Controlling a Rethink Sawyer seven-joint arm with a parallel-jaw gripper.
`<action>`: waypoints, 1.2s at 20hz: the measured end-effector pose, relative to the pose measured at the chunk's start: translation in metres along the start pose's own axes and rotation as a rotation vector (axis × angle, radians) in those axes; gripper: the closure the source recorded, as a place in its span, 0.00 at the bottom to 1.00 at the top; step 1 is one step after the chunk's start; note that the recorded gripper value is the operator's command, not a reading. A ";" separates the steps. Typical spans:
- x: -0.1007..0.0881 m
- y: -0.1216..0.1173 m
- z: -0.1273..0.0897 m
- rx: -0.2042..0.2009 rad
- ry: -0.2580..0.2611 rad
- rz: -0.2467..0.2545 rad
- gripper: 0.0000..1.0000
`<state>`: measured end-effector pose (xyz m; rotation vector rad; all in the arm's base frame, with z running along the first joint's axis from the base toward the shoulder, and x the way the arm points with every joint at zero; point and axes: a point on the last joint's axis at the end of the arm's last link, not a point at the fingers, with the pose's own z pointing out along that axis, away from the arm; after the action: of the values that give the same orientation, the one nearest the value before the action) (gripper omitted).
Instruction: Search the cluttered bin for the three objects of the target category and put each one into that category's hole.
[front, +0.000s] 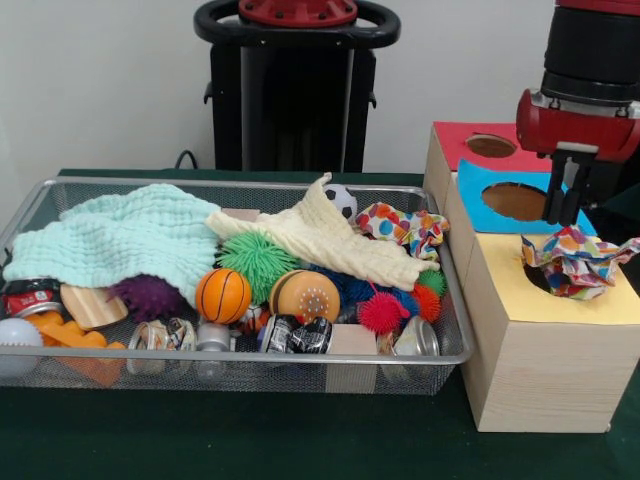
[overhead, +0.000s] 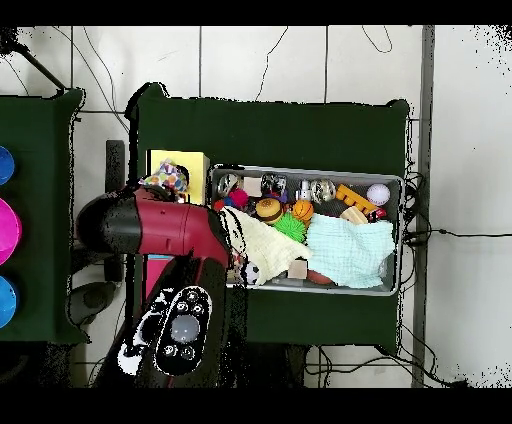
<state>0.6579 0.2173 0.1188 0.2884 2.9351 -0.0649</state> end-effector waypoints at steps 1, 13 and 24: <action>-0.001 0.000 0.000 0.000 -0.002 0.000 1.00; -0.009 -0.006 0.005 0.015 -0.011 0.007 1.00; -0.009 -0.007 0.005 0.015 -0.011 0.010 1.00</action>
<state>0.6662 0.2087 0.1162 0.3040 2.9232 -0.0865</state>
